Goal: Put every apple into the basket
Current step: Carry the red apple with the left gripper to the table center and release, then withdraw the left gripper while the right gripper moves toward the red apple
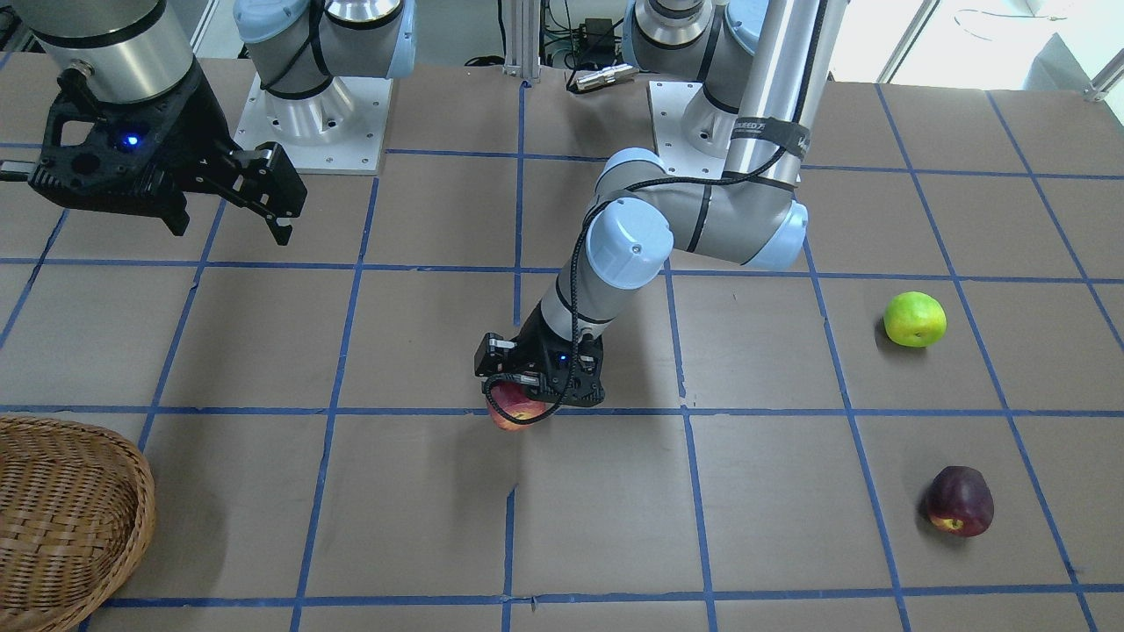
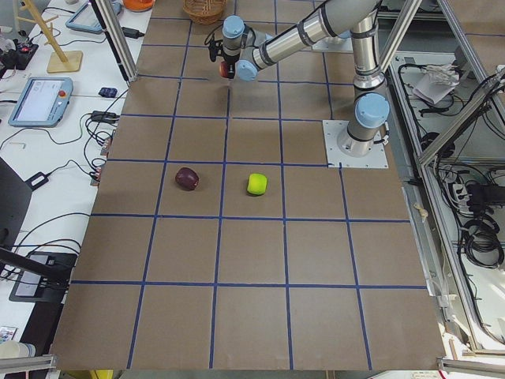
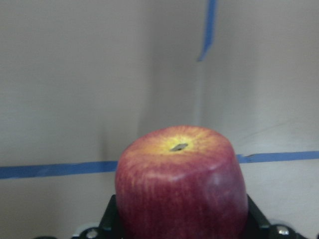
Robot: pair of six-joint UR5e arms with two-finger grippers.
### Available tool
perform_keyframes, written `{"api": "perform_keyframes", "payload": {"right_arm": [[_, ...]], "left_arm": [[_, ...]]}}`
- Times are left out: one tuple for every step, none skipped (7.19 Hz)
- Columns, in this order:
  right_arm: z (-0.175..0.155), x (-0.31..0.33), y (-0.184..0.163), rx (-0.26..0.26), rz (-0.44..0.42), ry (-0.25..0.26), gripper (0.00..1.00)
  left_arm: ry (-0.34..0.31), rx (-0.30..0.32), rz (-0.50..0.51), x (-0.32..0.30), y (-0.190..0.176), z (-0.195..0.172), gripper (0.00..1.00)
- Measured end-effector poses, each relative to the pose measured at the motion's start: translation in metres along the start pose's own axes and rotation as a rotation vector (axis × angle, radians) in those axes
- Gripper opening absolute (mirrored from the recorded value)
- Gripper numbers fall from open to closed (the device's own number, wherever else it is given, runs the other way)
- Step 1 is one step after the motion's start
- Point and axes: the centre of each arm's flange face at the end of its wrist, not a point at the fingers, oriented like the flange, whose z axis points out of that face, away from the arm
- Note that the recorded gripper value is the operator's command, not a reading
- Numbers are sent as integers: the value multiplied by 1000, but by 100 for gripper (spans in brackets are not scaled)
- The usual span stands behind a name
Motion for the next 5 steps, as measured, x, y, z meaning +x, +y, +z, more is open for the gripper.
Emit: {"api": "perform_keyframes", "payload": {"right_arm": [[0, 0, 0, 0, 0, 1, 100], [0, 0, 0, -1, 1, 1, 100], [0, 0, 1, -2, 2, 1, 100], [2, 1, 0, -10, 4, 4, 100], [6, 2, -1, -22, 9, 6, 100]], "left_arm": [[6, 7, 7, 4, 2, 13, 100], [-5, 11, 10, 4, 2, 16, 100], [-29, 14, 6, 3, -2, 7, 100], [-57, 17, -8, 2, -14, -10, 100], [-109, 24, -31, 1, -32, -38, 100]]}}
